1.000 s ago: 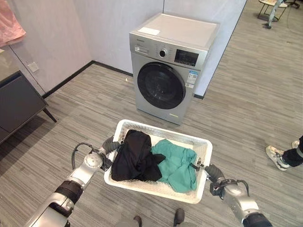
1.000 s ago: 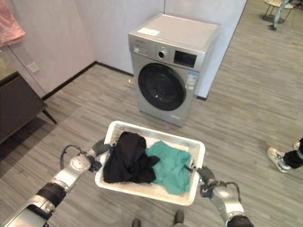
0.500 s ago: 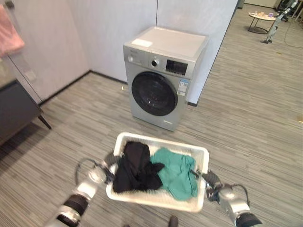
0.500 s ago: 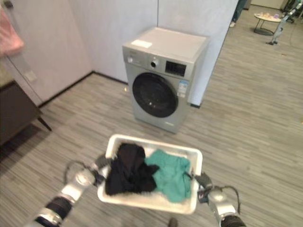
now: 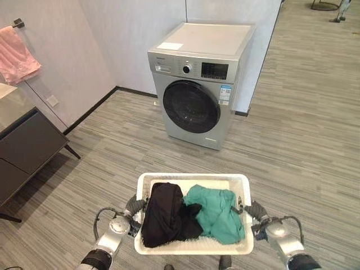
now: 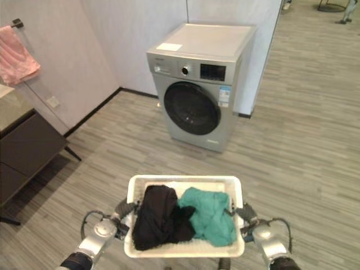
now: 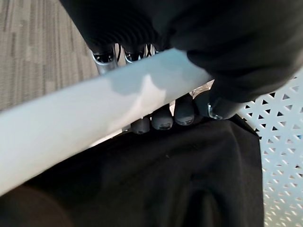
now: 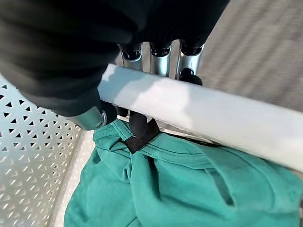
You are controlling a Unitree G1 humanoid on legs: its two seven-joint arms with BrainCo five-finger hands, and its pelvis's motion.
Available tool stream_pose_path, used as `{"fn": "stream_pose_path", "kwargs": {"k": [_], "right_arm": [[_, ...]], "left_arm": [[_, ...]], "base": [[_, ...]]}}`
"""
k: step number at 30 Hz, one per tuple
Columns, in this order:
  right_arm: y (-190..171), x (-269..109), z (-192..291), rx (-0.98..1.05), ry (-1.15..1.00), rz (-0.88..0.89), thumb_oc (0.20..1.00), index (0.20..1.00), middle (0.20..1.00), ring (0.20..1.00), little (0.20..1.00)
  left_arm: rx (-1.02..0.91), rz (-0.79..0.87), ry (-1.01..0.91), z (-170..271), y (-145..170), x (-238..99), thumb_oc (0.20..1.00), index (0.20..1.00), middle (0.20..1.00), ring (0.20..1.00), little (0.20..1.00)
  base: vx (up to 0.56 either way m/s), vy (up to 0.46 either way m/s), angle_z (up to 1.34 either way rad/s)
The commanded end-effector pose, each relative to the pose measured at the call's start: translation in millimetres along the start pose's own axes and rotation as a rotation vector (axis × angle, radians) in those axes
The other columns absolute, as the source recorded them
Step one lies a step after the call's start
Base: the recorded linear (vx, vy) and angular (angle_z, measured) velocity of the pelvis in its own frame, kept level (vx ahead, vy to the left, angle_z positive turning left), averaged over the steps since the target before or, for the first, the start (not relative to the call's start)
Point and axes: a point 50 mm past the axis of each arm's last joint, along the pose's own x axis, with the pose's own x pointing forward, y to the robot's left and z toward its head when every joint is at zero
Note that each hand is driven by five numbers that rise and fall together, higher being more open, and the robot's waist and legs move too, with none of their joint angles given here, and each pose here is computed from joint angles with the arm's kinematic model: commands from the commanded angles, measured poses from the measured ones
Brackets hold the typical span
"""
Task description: Grab the laundry basket,head to the washer,open it,put in the laundry and shut it.
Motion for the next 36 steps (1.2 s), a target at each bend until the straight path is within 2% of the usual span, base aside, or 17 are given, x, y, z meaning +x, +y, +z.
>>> {"fn": "stream_pose_path", "kwargs": {"k": [1,4,8,12,15,19,25,28,36], "right_arm": [[-50.9,-1.3,44.3,-0.053,-0.17,-0.133,0.2,0.2,0.2,0.2,0.2],[-76.9,-12.9,58.2,-0.077,-0.229,-0.198,0.2,0.2,0.2,0.2,0.2],[-90.5,-20.6,72.9,-0.098,-0.29,-0.237,0.2,0.2,0.2,0.2,0.2],[-85.3,-16.7,67.6,-0.079,-0.267,-0.225,0.2,0.2,0.2,0.2,0.2],[-63.5,-10.1,53.8,-0.038,-0.229,-0.171,0.2,0.2,0.2,0.2,0.2],[-46.1,-12.1,26.3,0.018,-0.157,-0.136,0.2,0.2,0.2,0.2,0.2],[-39.9,-19.8,-6.0,0.092,-0.065,-0.147,0.2,0.2,0.2,0.2,0.2],[-36.4,-18.5,-7.2,0.096,-0.057,-0.144,0.2,0.2,0.2,0.2,0.2],[-29.3,-19.2,-12.6,0.08,-0.039,-0.109,0.2,0.2,0.2,0.2,0.2]], "left_arm": [[0.06,0.178,-0.138,35.5,62.6,5.8,0.2,0.2,0.2,0.2,0.2],[0.097,0.202,-0.201,53.3,75.5,3.6,0.2,0.2,0.2,0.2,0.2],[0.125,0.248,-0.251,70.8,91.0,0.5,0.2,0.2,0.2,0.2,0.2],[0.097,0.262,-0.262,73.9,95.5,-0.1,0.2,0.2,0.2,0.2,0.2],[0.095,0.255,-0.249,73.4,92.6,3.4,0.2,0.2,0.2,0.2,0.2],[0.106,0.226,-0.223,72.8,79.1,12.0,0.2,0.2,0.2,0.2,0.2],[0.12,0.153,-0.182,69.5,55.6,23.3,0.2,0.2,0.2,0.2,0.2],[0.085,0.166,-0.149,57.1,57.1,19.8,0.2,0.2,0.2,0.2,0.2],[0.014,0.223,-0.116,37.8,69.6,9.3,0.2,0.2,0.2,0.2,0.2]], "base": [[0.05,0.205,0.02],[0.11,0.279,0.1],[0.11,0.279,0.36],[0.18,0.109,-0.31],[0.31,0.067,0.01],[0.32,0.046,0.19],[0.4,-0.099,0.8],[0.26,-0.204,0.53],[0.18,0.08,-0.64]]}}
